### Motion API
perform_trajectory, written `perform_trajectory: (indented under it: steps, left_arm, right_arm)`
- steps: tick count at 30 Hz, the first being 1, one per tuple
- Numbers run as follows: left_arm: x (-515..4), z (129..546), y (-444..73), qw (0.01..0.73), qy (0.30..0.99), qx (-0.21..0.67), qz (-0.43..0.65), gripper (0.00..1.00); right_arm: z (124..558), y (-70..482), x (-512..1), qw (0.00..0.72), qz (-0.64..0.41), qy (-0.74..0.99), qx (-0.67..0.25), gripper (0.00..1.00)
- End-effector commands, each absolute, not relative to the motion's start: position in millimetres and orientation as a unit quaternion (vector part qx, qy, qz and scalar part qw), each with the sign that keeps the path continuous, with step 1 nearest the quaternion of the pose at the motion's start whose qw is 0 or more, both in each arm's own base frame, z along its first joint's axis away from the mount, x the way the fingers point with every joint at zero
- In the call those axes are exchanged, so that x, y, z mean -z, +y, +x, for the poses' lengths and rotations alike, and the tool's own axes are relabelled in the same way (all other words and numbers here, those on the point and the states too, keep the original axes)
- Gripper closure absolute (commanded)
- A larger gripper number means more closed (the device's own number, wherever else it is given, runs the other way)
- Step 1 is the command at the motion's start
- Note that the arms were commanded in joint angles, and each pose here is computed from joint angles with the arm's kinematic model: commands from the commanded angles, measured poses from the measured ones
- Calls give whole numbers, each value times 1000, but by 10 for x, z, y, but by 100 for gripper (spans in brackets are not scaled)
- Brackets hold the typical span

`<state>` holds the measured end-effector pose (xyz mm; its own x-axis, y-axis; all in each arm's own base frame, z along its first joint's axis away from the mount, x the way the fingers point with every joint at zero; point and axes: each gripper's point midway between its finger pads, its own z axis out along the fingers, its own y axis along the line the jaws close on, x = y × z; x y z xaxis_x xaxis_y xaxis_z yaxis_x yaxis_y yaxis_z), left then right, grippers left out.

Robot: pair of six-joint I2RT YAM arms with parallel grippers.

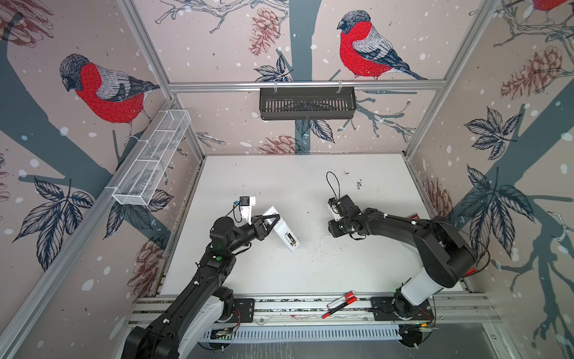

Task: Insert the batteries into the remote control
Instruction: 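Lower the right gripper and close it on the black-and-gold battery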

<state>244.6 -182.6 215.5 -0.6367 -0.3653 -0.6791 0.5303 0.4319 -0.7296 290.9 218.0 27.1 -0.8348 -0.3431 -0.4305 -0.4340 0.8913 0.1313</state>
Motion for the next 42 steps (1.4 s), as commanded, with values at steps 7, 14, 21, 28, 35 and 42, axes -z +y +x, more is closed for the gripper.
perform_trajectory:
  steps: [7, 14, 21, 28, 35, 42]
  left_arm:
    - [-2248, 2442, -1830, 437, 718, 536, 71, 100]
    - [-2244, 2443, -1818, 438, 718, 536, 69, 100]
    - [-2248, 2443, -1802, 440, 718, 535, 67, 100]
    - [-2249, 2441, -1800, 439, 718, 536, 66, 100]
    - [-2250, 2436, -1797, 439, 718, 536, 66, 100]
    - [-2249, 2433, -1791, 440, 717, 536, 65, 100]
  right_arm:
    - [2991, 2237, -233, 203, -217, 948, -111, 56]
    - [3038, 2265, -205, 201, -223, 948, -109, 60]
    - [3037, 2263, -154, 190, -226, 950, -104, 67]
    - [2969, 2246, -148, 185, -223, 951, -111, 74]
    - [2929, 2263, -162, 181, -225, 950, -117, 79]
    - [2905, 2236, -124, 173, -225, 952, -112, 80]
